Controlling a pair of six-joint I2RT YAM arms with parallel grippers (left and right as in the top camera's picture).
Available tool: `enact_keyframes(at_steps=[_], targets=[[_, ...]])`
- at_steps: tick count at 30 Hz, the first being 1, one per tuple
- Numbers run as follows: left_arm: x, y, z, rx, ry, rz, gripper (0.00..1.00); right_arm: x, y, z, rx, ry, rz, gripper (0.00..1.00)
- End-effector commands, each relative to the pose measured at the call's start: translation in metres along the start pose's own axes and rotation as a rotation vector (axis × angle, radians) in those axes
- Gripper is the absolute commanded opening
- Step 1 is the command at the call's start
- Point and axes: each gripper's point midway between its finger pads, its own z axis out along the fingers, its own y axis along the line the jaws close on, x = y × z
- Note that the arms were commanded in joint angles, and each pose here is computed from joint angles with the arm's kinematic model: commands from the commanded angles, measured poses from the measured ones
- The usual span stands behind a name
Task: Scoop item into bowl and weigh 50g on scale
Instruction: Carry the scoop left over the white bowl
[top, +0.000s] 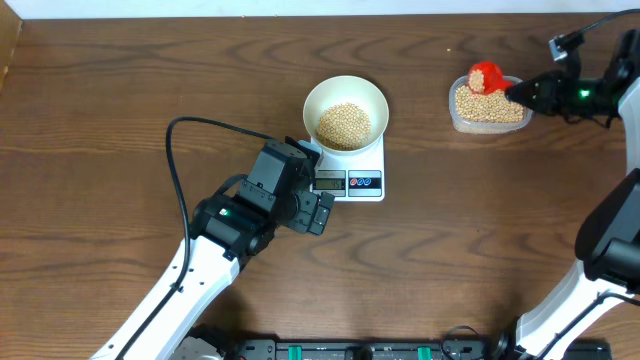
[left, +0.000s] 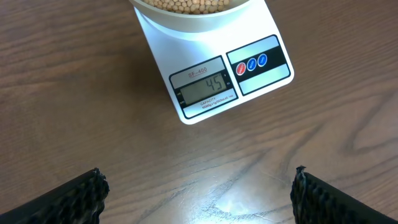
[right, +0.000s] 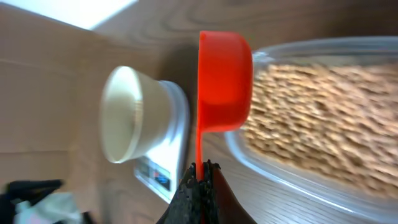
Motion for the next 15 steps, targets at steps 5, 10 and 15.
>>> enact_keyframes(at_steps=[5,10,15], targets=[[0.001,0.002,-0.002,-0.010,-0.007,0.004,0.96,-0.007,0.067,0.019,-0.260,-0.006,-0.089,0.01],[0.001,0.002,-0.002,-0.010,-0.007,0.004,0.96,0.004,0.097,0.050,-0.296,0.060,-0.157,0.01],[0.001,0.002,-0.002,-0.010,-0.007,0.004,0.96,0.016,0.116,0.080,-0.280,0.121,-0.229,0.01]])
